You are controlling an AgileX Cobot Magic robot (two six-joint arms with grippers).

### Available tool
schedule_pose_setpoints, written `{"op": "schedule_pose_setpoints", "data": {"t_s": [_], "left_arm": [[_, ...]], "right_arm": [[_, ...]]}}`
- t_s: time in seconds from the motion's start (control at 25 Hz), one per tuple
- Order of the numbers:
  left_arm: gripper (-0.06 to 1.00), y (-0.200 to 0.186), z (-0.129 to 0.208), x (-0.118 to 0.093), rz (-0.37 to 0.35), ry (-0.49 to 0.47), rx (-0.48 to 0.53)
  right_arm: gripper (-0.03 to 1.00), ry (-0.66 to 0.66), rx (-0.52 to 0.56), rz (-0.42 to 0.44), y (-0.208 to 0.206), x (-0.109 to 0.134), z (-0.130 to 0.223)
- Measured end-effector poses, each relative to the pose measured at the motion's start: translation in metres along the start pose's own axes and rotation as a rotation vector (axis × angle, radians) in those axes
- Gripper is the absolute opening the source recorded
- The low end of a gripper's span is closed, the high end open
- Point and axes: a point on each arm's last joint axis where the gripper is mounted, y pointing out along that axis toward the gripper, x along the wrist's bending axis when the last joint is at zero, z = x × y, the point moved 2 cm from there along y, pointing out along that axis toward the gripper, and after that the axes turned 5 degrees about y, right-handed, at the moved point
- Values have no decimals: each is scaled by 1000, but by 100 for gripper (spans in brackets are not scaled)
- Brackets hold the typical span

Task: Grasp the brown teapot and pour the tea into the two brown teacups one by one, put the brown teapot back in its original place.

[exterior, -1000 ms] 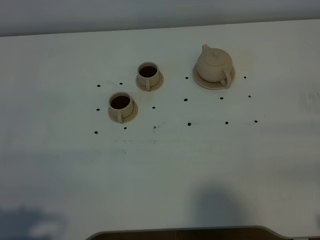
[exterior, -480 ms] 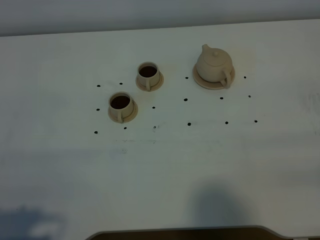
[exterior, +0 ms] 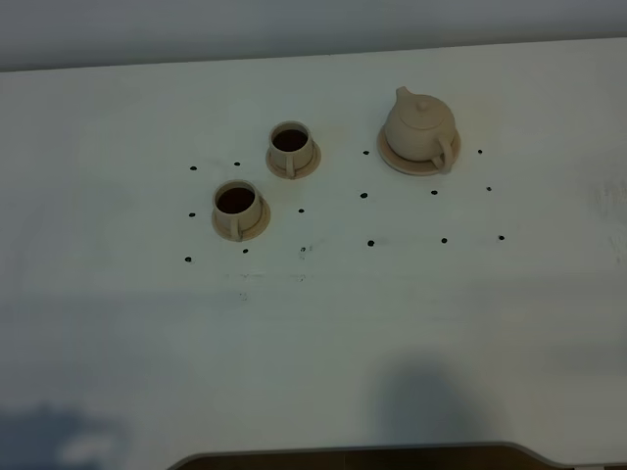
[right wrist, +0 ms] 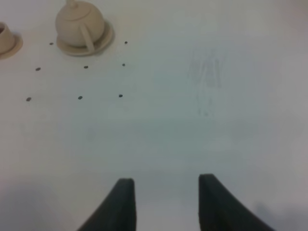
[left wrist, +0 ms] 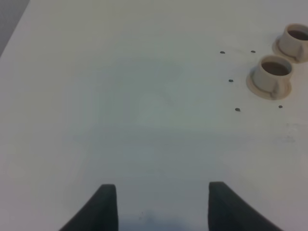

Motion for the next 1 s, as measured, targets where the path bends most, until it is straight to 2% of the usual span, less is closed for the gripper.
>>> {"op": "schedule_pose_setpoints", "data": {"t_s": [1.0], "left_arm": [[46, 0, 0, 0, 0, 0, 1]], "right_arm": [[33, -3, 0, 0, 0, 0, 0]]}}
